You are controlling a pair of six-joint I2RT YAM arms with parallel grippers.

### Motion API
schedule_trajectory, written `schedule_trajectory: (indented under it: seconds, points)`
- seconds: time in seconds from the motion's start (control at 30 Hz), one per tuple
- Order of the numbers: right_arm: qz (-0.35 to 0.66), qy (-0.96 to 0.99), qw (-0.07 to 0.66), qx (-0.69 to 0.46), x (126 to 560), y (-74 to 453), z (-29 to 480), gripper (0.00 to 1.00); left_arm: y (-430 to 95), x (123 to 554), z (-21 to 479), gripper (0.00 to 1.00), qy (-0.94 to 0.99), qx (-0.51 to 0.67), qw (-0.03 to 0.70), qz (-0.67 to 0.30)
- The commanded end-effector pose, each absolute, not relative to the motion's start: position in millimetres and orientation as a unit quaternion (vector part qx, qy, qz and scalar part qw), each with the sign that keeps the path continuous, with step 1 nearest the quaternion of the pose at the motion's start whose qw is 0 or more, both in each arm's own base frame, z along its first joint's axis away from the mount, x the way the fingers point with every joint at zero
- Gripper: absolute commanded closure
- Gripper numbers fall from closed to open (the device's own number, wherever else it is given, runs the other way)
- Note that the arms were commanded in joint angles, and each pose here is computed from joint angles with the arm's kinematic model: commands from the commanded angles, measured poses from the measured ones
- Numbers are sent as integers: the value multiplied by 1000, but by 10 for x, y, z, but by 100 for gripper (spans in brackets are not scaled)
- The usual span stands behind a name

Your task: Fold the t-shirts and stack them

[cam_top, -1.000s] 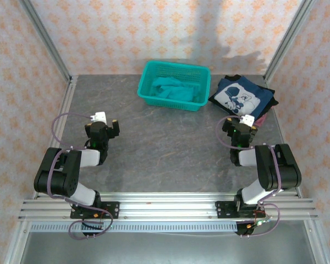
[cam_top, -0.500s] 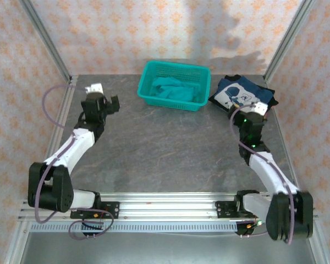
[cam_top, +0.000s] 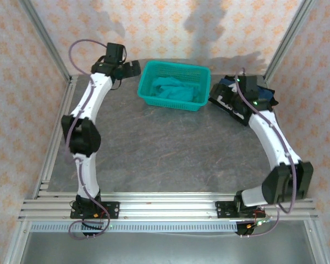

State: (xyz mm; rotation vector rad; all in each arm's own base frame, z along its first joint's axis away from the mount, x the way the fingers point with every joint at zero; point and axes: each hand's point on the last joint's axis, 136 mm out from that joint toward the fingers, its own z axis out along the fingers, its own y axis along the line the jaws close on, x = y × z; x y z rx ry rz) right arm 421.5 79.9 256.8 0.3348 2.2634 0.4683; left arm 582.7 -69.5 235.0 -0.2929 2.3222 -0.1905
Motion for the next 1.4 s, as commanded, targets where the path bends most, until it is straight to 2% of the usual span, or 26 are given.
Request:
schedule_trajectory:
  seconds: [0.0,0.27,0.47,0.57,0.77,0.93,0.97,1.1,1.37]
  points:
    - [219,909,339,106,4296,1153,2550,1,-827,5776,2019,2,939,-117,311,-83]
    - [215,934,277,72,4783,1748,2236,0,-778,6207,1609,5,928,-155,331,-69]
    - [226,933,267,82,5110,1999,2059,0,-1032,6389,1341,10,920,-170,334,-110]
    - [226,934,266,79,5228,2095,2012,0,-1126,6389,1218,17,924,-168,326,-111]
    - [219,938,258,72,5343,2212,1880,0,-1028,6226,930,41,940,-177,283,-73]
    - [209,943,252,61,5348,2291,1780,0,-1051,6012,911,75,949,-163,259,-75]
    - [207,944,250,56,5340,2319,1762,0,-1045,5947,907,78,950,-165,255,-70]
    - [182,953,240,30,5315,2424,1646,1,-1036,5634,949,87,954,-170,242,-59]
    - [175,957,229,21,5361,2624,1436,0,-1181,4894,923,93,959,-184,208,-57]
